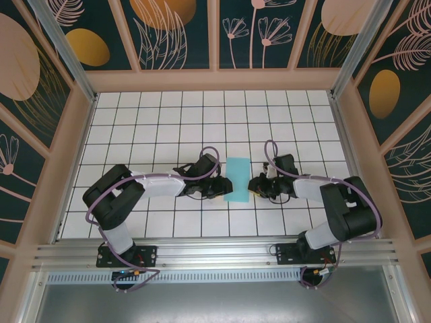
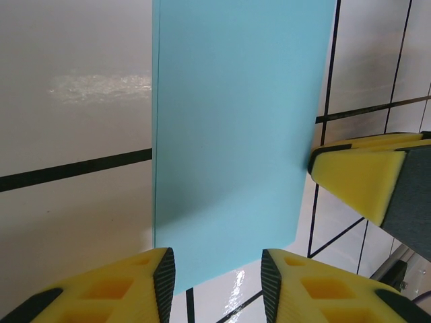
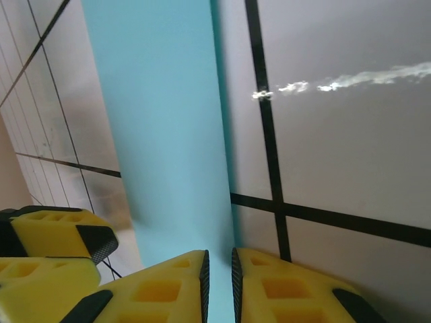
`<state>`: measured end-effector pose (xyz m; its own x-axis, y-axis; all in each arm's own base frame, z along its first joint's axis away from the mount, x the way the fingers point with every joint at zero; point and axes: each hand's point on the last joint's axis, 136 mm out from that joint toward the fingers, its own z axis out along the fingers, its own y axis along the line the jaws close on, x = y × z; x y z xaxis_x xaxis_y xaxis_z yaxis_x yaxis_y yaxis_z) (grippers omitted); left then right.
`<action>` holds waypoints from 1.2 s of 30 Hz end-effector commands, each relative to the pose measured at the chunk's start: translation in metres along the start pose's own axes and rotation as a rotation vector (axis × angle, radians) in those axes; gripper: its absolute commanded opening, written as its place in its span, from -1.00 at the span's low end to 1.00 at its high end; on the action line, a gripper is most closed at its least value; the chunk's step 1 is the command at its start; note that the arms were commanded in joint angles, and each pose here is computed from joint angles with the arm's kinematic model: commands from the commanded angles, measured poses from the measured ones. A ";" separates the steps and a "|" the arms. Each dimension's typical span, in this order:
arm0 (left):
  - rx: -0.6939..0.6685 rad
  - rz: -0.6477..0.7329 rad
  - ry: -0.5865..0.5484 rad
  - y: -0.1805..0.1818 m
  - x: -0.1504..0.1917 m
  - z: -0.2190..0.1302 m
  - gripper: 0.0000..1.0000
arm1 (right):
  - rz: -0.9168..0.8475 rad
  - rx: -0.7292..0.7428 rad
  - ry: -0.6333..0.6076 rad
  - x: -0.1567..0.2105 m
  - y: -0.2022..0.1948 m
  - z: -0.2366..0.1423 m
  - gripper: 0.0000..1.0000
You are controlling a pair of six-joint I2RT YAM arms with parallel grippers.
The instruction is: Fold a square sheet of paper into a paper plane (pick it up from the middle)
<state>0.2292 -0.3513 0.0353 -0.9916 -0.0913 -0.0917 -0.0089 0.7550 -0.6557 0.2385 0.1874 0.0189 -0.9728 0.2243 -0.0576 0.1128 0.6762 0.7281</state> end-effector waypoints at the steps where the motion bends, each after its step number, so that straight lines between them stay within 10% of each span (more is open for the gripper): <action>1: -0.011 0.010 0.015 -0.001 0.002 0.003 -0.16 | 0.005 0.016 0.017 0.005 -0.008 0.004 -0.58; 36: -0.032 0.013 0.006 0.002 0.000 0.003 -0.13 | 0.007 0.068 0.015 0.004 -0.016 0.005 -0.58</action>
<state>0.2295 -0.3469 0.0301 -0.9912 -0.0965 -0.0909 -0.0175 0.7750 -0.6317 0.2392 0.1883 0.0181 -0.9736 0.2219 -0.0541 0.1139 0.6772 0.7269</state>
